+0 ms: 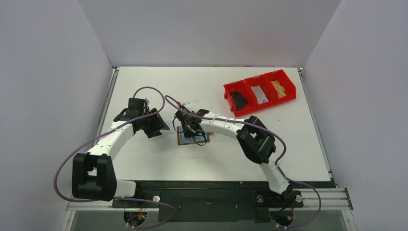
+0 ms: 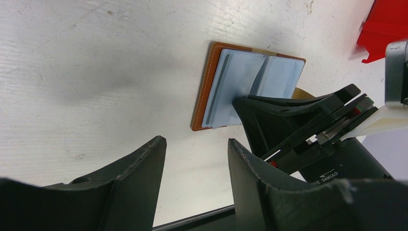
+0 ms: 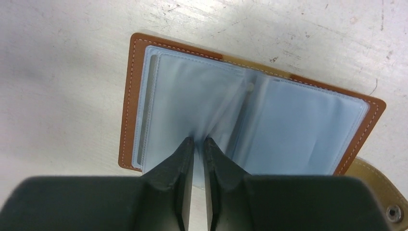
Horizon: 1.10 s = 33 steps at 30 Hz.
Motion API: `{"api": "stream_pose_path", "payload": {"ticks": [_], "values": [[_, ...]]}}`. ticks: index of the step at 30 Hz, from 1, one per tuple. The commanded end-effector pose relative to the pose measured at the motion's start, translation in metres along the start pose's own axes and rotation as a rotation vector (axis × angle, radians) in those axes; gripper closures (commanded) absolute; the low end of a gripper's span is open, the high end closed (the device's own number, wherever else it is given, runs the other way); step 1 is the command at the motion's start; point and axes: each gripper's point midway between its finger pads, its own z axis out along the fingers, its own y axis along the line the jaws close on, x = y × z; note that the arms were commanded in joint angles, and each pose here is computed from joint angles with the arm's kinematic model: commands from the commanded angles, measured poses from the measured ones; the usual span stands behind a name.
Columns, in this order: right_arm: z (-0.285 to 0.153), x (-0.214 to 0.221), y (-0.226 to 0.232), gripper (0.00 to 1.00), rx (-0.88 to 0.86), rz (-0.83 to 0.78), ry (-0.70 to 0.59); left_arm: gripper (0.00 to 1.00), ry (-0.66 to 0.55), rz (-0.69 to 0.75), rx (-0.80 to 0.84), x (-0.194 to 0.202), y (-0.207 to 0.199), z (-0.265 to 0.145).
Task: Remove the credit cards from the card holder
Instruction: Remove the credit card from the card holder.
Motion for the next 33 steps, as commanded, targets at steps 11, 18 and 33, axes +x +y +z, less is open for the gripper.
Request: {"api": "stream_pose_path", "payload": {"ticks": [11, 18, 33], "values": [[0.006, 0.017, -0.005, 1.0, -0.22, 0.084, 0.083, 0.52, -0.001, 0.021, 0.056, 0.0, -0.017, 0.002], [0.006, 0.014, -0.002, 1.0, -0.381, 0.16, 0.093, 0.52, 0.028, 0.046, 0.078, 0.011, -0.032, 0.013], [0.014, 0.018, 0.0, 1.0, -0.548, 0.27, 0.139, 0.52, 0.092, 0.053, 0.13, 0.026, -0.059, 0.043]]}}
